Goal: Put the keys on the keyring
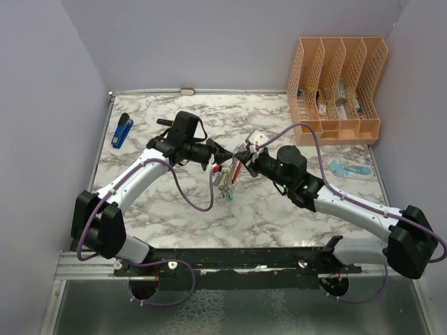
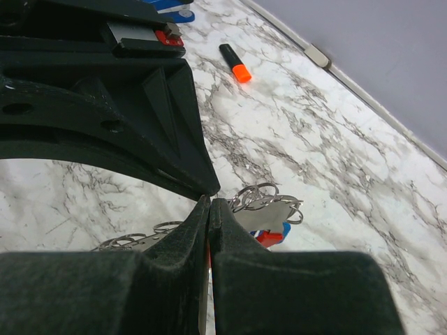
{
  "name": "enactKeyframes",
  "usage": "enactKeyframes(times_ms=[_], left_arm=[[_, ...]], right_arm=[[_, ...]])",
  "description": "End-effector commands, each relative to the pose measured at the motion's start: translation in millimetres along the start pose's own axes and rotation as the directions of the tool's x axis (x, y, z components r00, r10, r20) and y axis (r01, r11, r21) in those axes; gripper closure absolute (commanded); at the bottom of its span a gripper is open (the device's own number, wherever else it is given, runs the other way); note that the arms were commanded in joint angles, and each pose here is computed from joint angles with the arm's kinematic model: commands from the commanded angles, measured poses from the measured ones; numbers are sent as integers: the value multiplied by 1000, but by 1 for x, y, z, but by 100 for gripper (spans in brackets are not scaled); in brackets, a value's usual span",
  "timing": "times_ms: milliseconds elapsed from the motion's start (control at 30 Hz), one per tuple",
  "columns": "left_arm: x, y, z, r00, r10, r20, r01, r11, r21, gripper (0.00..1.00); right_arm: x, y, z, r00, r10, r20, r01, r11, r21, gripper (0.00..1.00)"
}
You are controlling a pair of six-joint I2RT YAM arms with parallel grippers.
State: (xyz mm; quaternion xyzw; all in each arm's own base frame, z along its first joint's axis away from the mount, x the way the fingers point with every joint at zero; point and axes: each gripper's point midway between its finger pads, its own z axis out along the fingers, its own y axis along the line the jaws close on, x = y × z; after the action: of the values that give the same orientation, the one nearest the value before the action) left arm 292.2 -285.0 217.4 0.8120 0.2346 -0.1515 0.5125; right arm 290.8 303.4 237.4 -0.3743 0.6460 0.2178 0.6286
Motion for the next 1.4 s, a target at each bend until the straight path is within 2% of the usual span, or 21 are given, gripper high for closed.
enactKeyframes(times_ms=[0,367,467,800,967,1133,1367], left_arm=[[-16,7,-2,999,15,41,-14,1000,-15,90],[-17,-2,-3,999,-5,43,5,1000,10,89],[-17,-3,-3,999,-15,42,15,1000,17,80],[-12,7,-5,999,-38,11,38,999,-14,65],[-15,23,-5,993,-116,32,117,992,-56,58],[-11,44,-6,956,-290,40,293,948,-126,54],[-10,43,-3,913,-405,57,409,903,-133,50]], right_arm=[[-8,-10,-3,1000,1,22,-2,999,47,99],[-6,-14,1,1000,4,8,-5,997,71,99],[-5,-14,2,1000,5,4,-6,997,72,99],[-5,-16,3,1000,5,1,-5,997,81,99],[-6,-18,4,1000,2,2,-2,996,92,99],[-9,-20,5,1000,0,8,-1,995,100,99],[-11,-22,6,1000,1,11,-2,994,110,99]])
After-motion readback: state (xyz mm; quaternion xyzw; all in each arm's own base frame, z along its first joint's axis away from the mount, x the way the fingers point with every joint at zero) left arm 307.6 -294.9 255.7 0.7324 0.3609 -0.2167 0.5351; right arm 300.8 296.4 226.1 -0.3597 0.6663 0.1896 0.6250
